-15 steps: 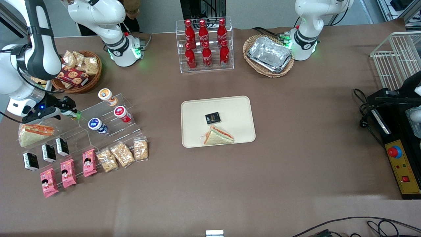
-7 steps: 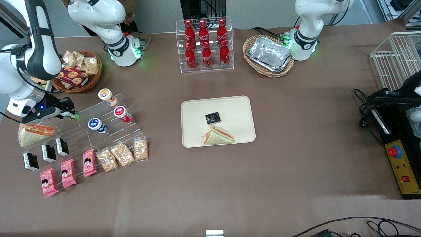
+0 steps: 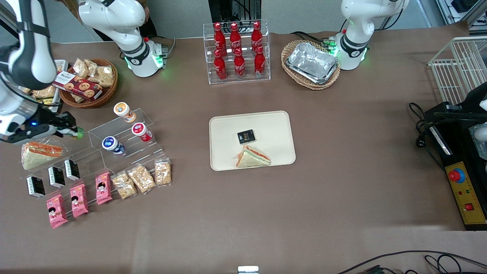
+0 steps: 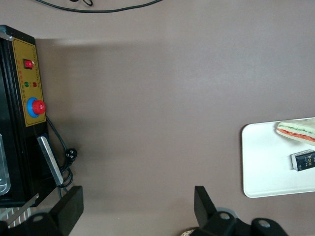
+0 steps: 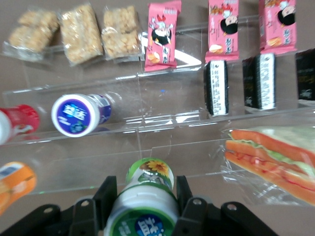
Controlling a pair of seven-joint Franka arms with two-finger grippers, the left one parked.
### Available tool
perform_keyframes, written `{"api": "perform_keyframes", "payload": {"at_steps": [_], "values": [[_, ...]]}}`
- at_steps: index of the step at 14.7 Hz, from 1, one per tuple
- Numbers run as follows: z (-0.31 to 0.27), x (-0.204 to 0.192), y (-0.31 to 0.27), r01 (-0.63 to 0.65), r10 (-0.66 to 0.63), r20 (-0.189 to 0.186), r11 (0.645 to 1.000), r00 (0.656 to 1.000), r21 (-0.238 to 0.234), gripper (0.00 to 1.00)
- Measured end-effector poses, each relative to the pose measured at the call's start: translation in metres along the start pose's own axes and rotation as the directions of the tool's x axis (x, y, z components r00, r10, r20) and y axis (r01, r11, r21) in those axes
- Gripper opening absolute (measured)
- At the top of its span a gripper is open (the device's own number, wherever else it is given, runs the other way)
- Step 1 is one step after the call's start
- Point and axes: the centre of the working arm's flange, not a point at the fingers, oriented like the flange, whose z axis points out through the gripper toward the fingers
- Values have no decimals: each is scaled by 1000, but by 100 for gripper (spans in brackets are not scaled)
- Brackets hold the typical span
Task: Place green gum on tray
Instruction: 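Lift the green gum bottle up out of the rack, then carry the green gum bottle over to the cream tray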
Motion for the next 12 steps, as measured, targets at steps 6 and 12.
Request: {"api": "perform_keyframes", "payload": {"at_steps": [6, 12], "values": [[-102, 38, -30, -13, 12, 40, 1000, 999, 16, 56], [-138, 79, -133, -159, 158, 94, 987, 983, 4, 56]]}}
